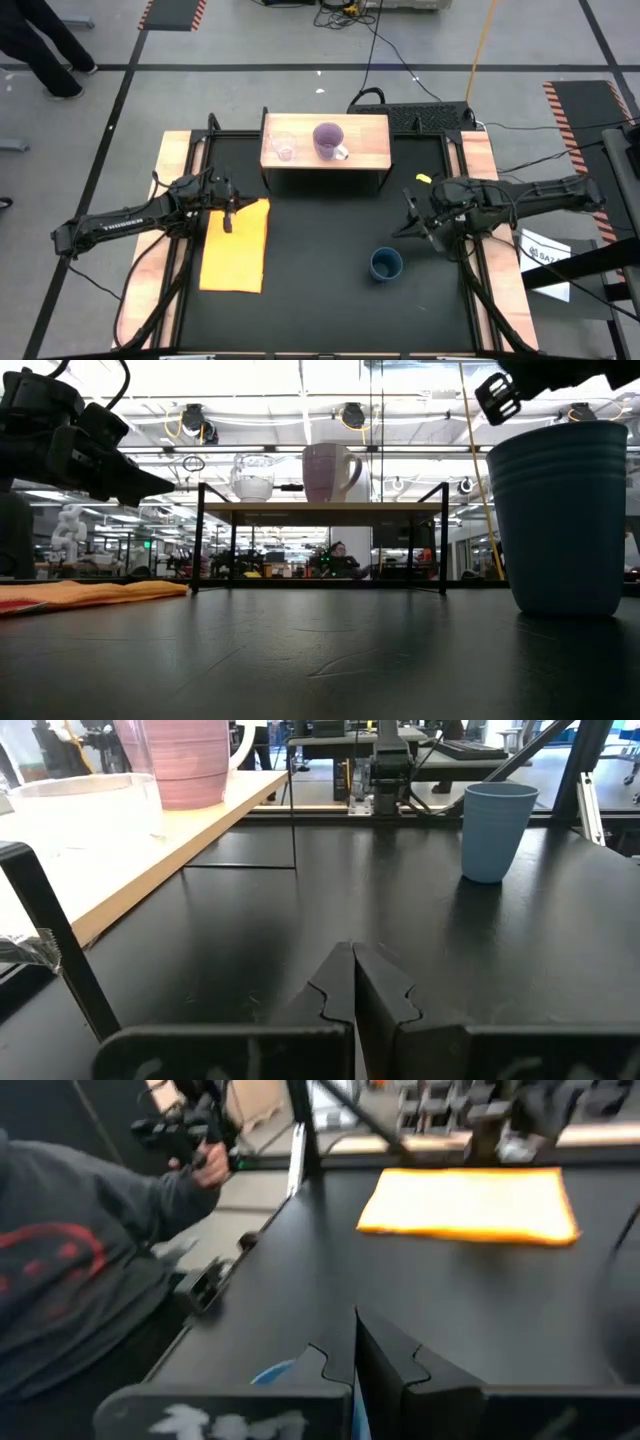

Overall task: Stack small to large cups/mugs on shelf
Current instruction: Put the blue cup on the shelf

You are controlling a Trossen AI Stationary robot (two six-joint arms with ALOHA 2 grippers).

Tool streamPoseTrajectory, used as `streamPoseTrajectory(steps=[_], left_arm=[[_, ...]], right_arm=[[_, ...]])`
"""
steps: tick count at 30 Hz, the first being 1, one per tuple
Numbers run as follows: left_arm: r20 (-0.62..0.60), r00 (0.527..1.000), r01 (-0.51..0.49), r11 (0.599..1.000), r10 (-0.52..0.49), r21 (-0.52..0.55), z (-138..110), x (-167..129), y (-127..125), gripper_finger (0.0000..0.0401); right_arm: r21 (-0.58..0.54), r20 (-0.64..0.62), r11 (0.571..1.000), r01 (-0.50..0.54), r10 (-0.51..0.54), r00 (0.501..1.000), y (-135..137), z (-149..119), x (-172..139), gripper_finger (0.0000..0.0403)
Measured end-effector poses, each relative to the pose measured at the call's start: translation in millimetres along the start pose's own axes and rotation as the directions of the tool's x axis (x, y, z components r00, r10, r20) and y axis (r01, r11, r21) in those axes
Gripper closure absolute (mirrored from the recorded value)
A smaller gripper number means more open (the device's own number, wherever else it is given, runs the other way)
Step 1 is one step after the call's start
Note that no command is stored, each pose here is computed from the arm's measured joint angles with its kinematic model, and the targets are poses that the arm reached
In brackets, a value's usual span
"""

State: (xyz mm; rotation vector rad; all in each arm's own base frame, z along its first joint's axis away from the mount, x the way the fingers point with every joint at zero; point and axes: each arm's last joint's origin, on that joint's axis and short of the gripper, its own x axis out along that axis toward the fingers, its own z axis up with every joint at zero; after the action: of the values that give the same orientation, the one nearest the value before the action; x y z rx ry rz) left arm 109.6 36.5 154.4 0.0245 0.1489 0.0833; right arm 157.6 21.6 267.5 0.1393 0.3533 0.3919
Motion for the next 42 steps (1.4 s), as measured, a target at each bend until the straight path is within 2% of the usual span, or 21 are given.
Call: streamPoseTrajectory(steps=[3, 9, 14, 19, 28, 35, 39, 42], left_arm=[[0.0, 1.0, 0.0, 1.0, 0.0, 0.002, 0.0, 0.0, 0.0, 0.04], [0.001, 1.0, -0.001, 1.0, 0.001, 0.004, 0.1, 0.0, 0.0, 0.04], [0.001, 1.0, -0.002, 1.0, 0.002, 0.003, 0.1, 0.0, 0.1, 0.04], [0.0, 1.0, -0.003, 1.0, 0.003, 0.0, 0.0, 0.0, 0.1, 0.04], [0.0, 1.0, 0.004, 1.0, -0.004, 0.003, -0.1, 0.0, -0.1, 0.04], [-0.007, 1.0, 0.006, 1.0, -0.006, 0.017, -0.7, 0.0, -0.2, 0.04], [-0.007, 1.0, 0.006, 1.0, -0.006, 0.019, -0.7, 0.0, -0.2, 0.04], [-0.009, 1.0, 0.007, 1.0, -0.006, 0.019, -0.9, 0.0, -0.2, 0.04]], right_arm=[[0.05, -0.064, 0.999, -0.021, 0.024, 0.998, 5.6, -0.2, 0.3, 0.0403], [0.152, -0.125, 0.987, 0.053, -0.034, 0.992, 11.3, 2.7, 1.4, 0.0403], [0.22, -0.173, 0.974, 0.052, -0.013, 0.985, 15.2, 5.8, 10.8, 0.0403], [0.303, -0.297, 0.945, 0.124, -0.03, 0.954, 15.2, 7.1, 22.4, 0.0403], [0.408, -0.448, 0.88, 0.244, -0.04, 0.893, 16.2, 25.9, 34.7, 0.0403], [0.44, -0.547, 0.835, 0.33, -0.043, 0.836, 15.0, 31.4, 43.9, 0.0403], [0.426, -0.597, 0.829, 0.363, -0.044, 0.801, 15.0, 39.3, 49.7, 0.0403], [0.372, -0.632, 0.841, 0.394, -0.081, 0.77, 15.6, 46.8, 53.9, 0.0403]])
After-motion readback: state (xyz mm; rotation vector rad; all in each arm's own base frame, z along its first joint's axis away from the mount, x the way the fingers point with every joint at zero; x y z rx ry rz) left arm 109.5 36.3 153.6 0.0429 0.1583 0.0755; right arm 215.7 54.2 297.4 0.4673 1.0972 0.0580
